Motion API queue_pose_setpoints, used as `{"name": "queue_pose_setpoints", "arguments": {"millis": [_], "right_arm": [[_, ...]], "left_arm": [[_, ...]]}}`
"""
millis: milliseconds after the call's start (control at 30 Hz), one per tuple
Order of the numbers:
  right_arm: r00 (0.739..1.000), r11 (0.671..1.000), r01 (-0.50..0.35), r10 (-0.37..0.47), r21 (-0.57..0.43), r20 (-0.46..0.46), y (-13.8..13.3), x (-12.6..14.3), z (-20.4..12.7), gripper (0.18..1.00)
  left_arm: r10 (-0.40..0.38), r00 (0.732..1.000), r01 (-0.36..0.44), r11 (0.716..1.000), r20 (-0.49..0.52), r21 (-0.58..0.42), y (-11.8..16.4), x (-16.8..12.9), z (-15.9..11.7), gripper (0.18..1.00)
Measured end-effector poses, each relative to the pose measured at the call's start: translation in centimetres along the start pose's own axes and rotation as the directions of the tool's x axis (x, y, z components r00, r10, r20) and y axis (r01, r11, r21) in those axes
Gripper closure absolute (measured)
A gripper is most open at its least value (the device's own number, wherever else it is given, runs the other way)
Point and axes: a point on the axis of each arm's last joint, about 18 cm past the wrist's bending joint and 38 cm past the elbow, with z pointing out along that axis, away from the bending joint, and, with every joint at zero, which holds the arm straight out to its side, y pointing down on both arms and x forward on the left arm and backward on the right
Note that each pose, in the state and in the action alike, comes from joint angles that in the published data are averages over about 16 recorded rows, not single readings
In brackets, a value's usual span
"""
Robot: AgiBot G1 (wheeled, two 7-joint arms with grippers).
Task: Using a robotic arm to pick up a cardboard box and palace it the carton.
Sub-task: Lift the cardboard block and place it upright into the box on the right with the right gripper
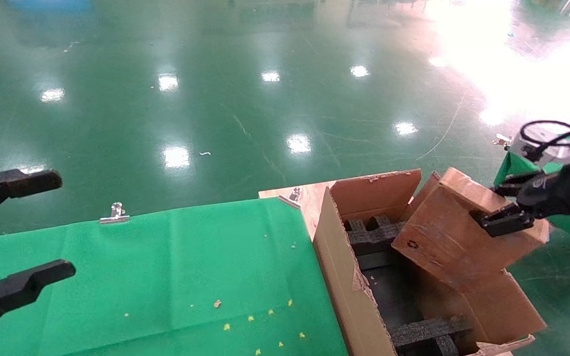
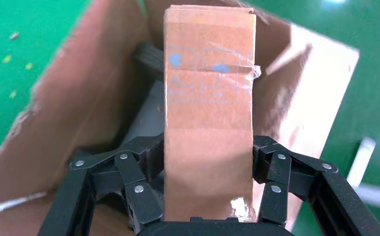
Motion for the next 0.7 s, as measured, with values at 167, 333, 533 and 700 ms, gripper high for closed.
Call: {"name": "queue_pose_setpoints", "arguments": {"millis": [167, 333, 533, 700], "right_arm": [[0.98, 0.981, -0.193, 0.195, 0.033, -0.042, 3.0, 0.8, 0.9, 0.854], [0.946, 0.949, -0.312, 0.315, 0.054, -0.072, 5.0, 1.3, 1.4, 0.858], [0.925, 0.928, -0.366, 0.371, 0.063, -0.085, 6.0, 1.5, 1.6, 0.861], [0.92, 0.924, -0.377, 0.381, 0.063, -0.088, 6.1, 1.5, 1.7, 0.864]], "left_arm": [[0.0, 1.0, 0.0, 1.0, 0.0, 0.0, 0.0, 0.0, 0.0, 0.184], [0.0, 1.0, 0.0, 1.0, 0.0, 0.0, 0.0, 0.0, 0.0, 0.184], [0.0, 1.0, 0.0, 1.0, 0.0, 0.0, 0.0, 0.0, 0.0, 0.184], [0.0, 1.0, 0.0, 1.0, 0.001, 0.0, 0.0, 0.0, 0.0, 0.184]]}}
